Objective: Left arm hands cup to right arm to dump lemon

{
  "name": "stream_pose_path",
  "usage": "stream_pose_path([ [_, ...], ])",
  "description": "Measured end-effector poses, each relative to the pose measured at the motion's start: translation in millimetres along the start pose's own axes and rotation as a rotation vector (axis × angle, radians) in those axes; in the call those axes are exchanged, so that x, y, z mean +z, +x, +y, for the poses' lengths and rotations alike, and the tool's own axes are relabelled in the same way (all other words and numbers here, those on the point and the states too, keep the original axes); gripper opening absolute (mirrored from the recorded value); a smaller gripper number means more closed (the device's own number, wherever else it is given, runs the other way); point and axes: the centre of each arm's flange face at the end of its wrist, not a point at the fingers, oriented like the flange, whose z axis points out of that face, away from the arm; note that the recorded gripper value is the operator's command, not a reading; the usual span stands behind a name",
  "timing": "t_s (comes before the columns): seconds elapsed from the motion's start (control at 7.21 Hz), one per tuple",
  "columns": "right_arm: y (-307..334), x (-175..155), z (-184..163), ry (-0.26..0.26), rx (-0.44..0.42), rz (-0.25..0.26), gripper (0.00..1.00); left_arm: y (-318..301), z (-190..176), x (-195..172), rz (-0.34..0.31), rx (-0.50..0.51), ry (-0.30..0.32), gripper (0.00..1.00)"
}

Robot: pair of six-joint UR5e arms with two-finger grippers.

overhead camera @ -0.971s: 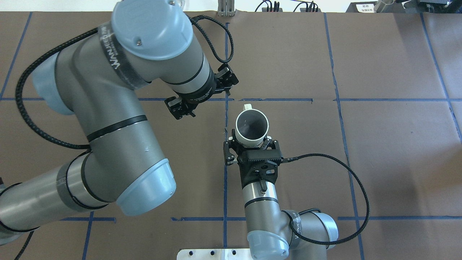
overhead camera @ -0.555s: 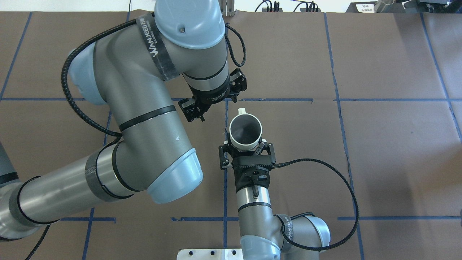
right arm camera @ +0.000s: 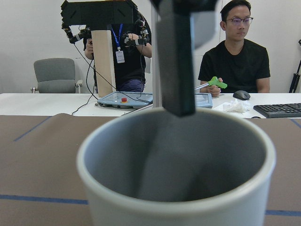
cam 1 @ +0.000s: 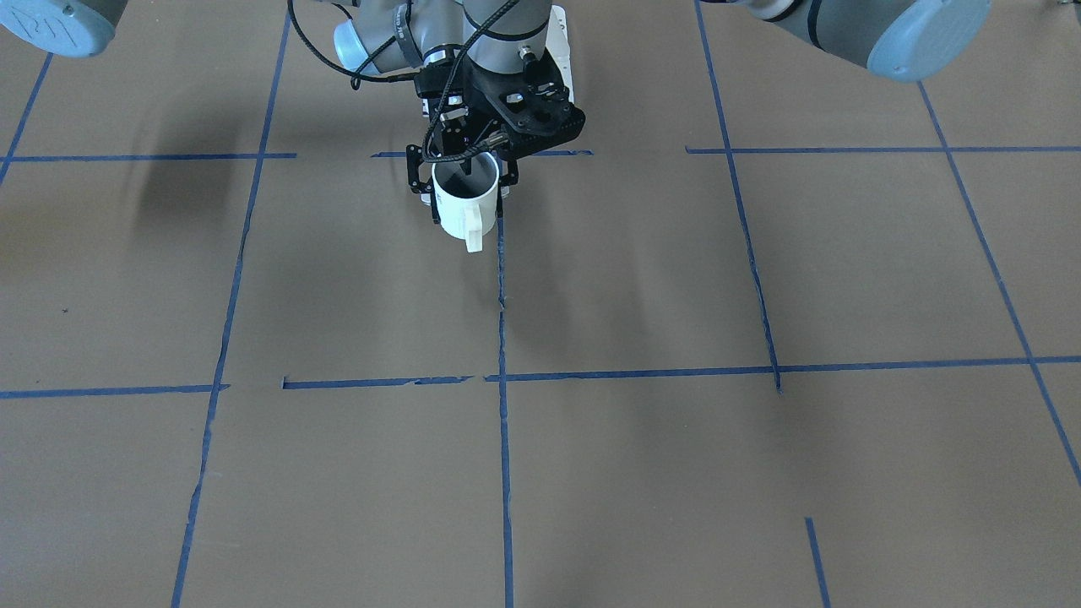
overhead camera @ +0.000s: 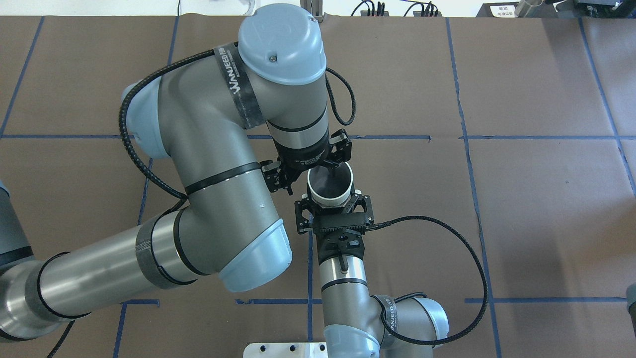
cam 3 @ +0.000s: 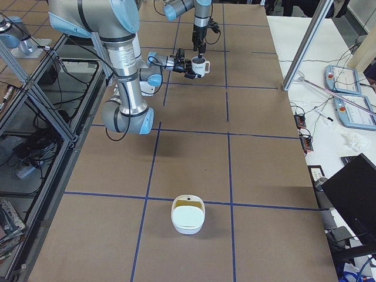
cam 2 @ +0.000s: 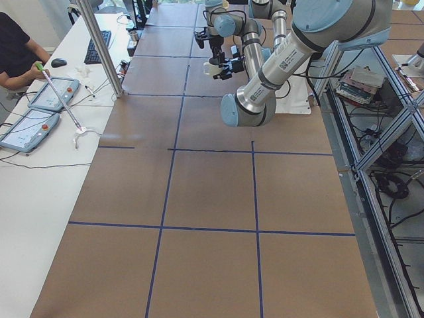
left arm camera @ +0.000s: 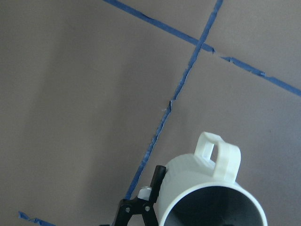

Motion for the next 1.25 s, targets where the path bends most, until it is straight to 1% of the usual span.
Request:
stream_pose_path([
  [0.28, -0.4, -0.1, -2.7, 0.002, 0.007, -0.003, 0.08, -2.4, 5.4, 6.5, -0.007, 0.023, -0.009, 0.5],
  [0.42, -0.1, 0.0, -3.7, 0.003, 0.008, -0.004, 0.08, -5.7, 5.7, 7.2, -0.007, 0.026, -0.009, 0.44],
  [0.97, -1.8, -2.6, -7.1, 0.003, 0.014, -0.009, 0.09, -7.4, 6.6, 6.0, -0.002, 0.031, -0.004, 0.44],
  [1.11, -2.6, -4.2, -6.9, 0.002, 0.016, -0.012, 0.09, -7.3, 6.8, 5.7, -0.001, 0.031, -0.003, 0.39],
  [1.25, -3.3, -5.3, -6.5, 0.0, 0.017, -0.014, 0.09, -7.1, 7.0, 5.4, 0.0, 0.032, -0.003, 0.25],
])
